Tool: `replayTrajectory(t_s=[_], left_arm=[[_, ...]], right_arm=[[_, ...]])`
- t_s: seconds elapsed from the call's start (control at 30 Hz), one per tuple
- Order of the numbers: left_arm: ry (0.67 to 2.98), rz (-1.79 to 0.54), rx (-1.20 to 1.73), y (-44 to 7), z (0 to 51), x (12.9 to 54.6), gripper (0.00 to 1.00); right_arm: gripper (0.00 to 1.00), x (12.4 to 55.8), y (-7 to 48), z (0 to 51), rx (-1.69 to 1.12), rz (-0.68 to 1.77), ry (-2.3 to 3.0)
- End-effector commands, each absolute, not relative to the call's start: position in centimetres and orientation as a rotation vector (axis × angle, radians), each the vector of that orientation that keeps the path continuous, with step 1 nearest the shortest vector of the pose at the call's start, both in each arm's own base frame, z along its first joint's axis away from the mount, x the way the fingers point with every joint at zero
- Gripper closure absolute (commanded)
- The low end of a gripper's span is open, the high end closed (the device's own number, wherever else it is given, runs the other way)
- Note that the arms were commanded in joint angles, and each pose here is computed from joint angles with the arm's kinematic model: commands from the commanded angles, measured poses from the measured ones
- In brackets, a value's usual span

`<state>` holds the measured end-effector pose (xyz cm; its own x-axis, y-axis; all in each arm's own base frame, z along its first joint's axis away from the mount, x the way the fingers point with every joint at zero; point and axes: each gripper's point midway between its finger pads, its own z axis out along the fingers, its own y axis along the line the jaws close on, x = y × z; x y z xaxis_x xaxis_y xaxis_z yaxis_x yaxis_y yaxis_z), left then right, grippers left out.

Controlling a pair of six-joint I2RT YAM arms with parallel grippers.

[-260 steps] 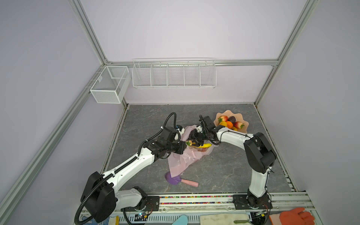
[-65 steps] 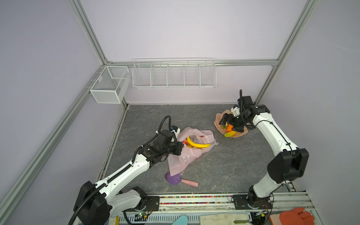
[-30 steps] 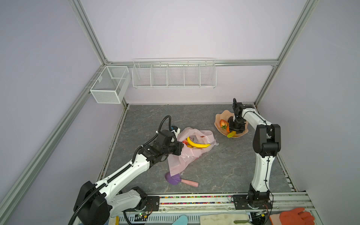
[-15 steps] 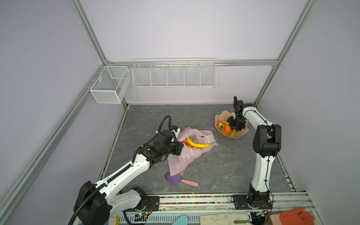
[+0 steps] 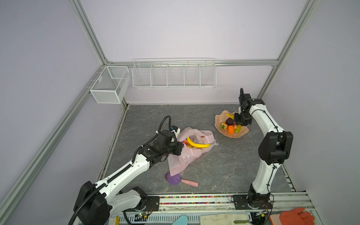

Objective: Place the fruits into the plastic bag
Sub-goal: 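Lift the banana with the right gripper and carry it to the bag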

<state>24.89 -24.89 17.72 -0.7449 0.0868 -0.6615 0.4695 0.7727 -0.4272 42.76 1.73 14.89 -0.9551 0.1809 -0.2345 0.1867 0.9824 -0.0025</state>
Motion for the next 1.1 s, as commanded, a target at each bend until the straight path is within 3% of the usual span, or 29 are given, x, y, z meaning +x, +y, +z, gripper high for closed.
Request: replayTrajectory(t_s=[0.0, 0.13, 0.37, 0.53, 0.87, 1.07], left_arm=[[2.280, -0.798, 0.436, -25.4, 19.3, 25.3, 1.00], [2.287, -0.802, 0.439, -25.6, 19.2, 25.3, 1.00], [2.287, -0.796, 0.438, -25.6, 19.2, 25.4, 1.00], [2.291, -0.798, 0.442, -25.8, 19.2, 25.6, 1.00], [2.295, -0.806, 0.458, -26.3, 19.3, 25.8, 1.00], [2.293, -0.820, 0.472, -26.5, 19.3, 25.6, 1.00]], right_arm=[[0.76, 42.3, 3.0, 16.4, 0.192, 0.063, 2.861], [0.79, 41.3, 7.5, 17.1, -0.075, 0.241, 2.828], [0.79, 34.8, 17.0, 17.4, -0.661, 0.446, 2.738], [0.80, 31.2, 20.3, 16.9, -0.892, 0.468, 2.715], [0.81, 28.1, 22.8, 14.2, -1.067, 0.381, 2.763], [0.82, 28.6, 24.2, 12.5, -1.047, 0.385, 2.795]])
